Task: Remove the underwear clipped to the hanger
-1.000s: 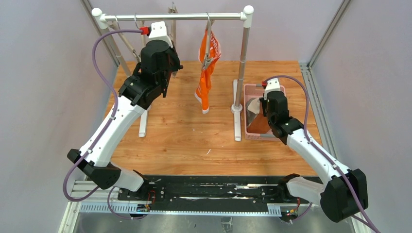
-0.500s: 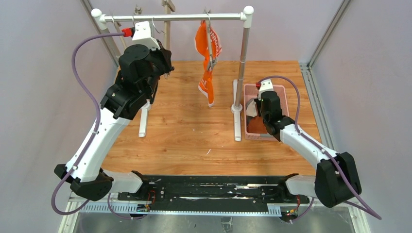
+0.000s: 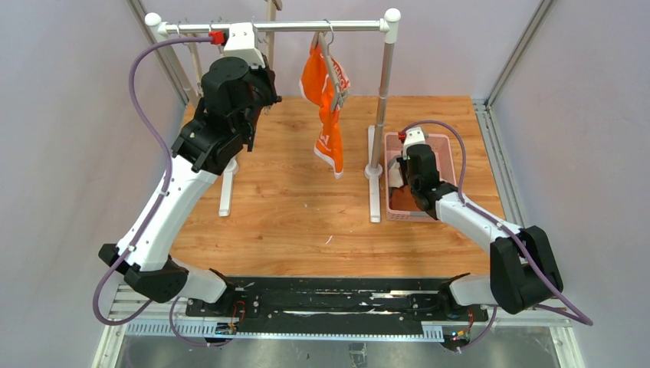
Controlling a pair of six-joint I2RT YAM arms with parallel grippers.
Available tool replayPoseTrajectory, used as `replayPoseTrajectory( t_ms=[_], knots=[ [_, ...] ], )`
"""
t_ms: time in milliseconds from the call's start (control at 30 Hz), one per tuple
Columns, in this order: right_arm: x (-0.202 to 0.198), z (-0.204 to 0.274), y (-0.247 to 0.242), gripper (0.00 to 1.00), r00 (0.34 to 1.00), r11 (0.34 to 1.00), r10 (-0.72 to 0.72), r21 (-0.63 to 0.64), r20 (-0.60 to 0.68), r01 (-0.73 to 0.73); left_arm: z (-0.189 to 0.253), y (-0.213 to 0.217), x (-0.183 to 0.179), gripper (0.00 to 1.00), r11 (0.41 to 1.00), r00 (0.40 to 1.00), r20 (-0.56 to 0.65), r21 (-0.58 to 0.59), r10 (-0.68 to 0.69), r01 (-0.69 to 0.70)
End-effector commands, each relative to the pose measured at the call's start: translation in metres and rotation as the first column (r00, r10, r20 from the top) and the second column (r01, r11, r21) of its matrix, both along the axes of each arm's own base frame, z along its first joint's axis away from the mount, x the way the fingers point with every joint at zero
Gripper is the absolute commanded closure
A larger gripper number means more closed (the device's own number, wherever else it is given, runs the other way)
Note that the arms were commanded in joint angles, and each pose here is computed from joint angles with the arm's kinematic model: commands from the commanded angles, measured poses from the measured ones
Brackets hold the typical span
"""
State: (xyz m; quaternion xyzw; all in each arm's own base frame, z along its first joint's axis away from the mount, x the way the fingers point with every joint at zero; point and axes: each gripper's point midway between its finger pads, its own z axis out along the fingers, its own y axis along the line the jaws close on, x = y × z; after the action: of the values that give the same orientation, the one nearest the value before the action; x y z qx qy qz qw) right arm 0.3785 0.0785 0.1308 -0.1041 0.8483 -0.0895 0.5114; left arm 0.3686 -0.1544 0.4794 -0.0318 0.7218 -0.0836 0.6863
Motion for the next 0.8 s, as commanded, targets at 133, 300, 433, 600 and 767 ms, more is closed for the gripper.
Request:
replayPoseTrajectory(
  t_ms=[133, 300, 433, 600, 767],
  knots=[
    [-0.001, -0.003, -0.003, 0.99, 1.0, 1.0, 0.003, 0.009, 0.005, -0.003, 0.012, 0.007, 0.018, 1.0, 0.997, 0.999, 0.01, 0.059, 0.05, -0.05],
    [-0.002, -0.003, -0.003, 1.0, 1.0, 1.0, 0.003, 0.008, 0.001, -0.003, -0.002, 0.01, 0.03, 1.0, 0.997, 0.998, -0.065, 0.078, 0.027, -0.022],
    [-0.002, 0.001, -0.001, 0.99, 1.0, 1.0, 0.01, 0.019, 0.007, -0.01, -0.008, 0.012, 0.032, 1.0, 0.996, 0.994, -0.109, 0.092, 0.006, 0.004],
    [-0.003, 0.003, 0.0, 0.99, 1.0, 1.0, 0.015, 0.027, 0.009, -0.015, -0.018, 0.014, 0.03, 0.98, 0.996, 0.99, -0.141, 0.089, -0.006, 0.018],
    [-0.006, 0.002, -0.001, 1.0, 1.0, 1.0, 0.013, 0.028, 0.004, -0.013, -0.027, 0.016, 0.03, 0.9, 0.996, 0.984, -0.176, 0.082, -0.025, 0.04]
  ],
)
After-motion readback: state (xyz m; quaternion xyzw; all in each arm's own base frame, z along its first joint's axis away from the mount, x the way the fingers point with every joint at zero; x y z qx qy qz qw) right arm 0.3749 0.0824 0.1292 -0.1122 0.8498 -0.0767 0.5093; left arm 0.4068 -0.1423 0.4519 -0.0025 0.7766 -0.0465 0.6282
